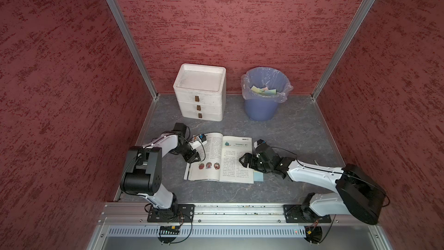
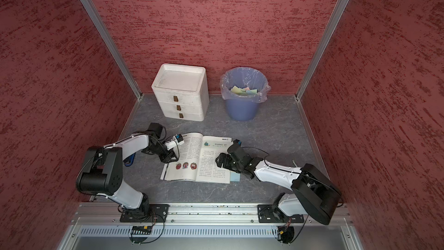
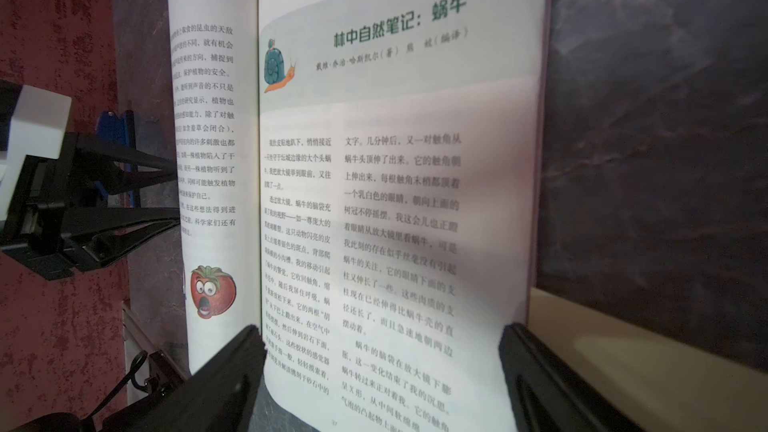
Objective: Peel off the used sticky note
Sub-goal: Turn the page of the book at the center of the board.
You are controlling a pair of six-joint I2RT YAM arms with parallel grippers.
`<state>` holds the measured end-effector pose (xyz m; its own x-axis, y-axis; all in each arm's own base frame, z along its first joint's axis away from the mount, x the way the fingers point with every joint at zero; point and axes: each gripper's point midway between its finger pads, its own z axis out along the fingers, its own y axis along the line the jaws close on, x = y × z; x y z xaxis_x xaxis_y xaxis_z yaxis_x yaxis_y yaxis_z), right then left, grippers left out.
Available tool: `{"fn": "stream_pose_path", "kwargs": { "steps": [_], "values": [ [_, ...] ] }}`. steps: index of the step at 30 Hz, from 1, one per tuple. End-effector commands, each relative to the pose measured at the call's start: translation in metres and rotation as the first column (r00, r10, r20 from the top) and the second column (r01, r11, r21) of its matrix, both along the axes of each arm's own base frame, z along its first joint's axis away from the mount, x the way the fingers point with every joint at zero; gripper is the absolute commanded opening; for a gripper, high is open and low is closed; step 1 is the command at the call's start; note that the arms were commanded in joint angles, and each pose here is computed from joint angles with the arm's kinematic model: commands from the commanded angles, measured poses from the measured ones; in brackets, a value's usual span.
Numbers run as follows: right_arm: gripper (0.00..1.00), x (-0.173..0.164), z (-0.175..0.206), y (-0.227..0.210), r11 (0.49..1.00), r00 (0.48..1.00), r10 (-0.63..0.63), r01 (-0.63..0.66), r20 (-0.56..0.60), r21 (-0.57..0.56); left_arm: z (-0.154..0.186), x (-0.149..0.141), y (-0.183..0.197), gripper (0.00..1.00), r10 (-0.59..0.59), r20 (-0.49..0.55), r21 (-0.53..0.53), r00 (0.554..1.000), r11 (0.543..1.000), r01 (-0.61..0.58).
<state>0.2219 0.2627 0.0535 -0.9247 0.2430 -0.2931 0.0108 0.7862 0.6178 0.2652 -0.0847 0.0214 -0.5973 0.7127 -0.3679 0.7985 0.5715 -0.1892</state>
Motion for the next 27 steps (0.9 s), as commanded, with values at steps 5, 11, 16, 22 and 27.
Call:
{"fn": "stream_pose_path", "kwargs": {
  "steps": [5,11,16,22,27],
  "values": [
    [0.93,-0.007,-0.007,-0.008,0.999,1.000,-0.001,0.001,0.002,-0.034,-0.020,-0.022,0.004,0.53,-0.009,-0.083,0.050,0.996,0.999,0.013],
    [0.93,-0.010,-0.009,-0.007,1.000,1.000,0.009,-0.009,-0.006,-0.024,-0.019,-0.022,0.003,0.53,-0.010,-0.080,0.051,0.997,0.999,0.014],
    [0.93,-0.011,-0.008,0.009,0.999,0.999,0.050,-0.050,-0.007,-0.002,-0.019,-0.021,0.003,0.53,-0.010,-0.080,0.053,0.997,0.999,0.014],
    [0.91,-0.014,-0.004,0.025,0.996,0.996,0.090,-0.090,0.003,0.015,-0.019,-0.022,0.003,0.52,-0.010,-0.080,0.053,0.997,0.998,0.014],
    [0.91,-0.017,0.009,0.033,0.994,0.994,0.104,-0.105,0.028,0.035,-0.020,-0.023,0.003,0.52,-0.015,-0.081,0.054,0.997,0.998,0.019]
  ]
}}
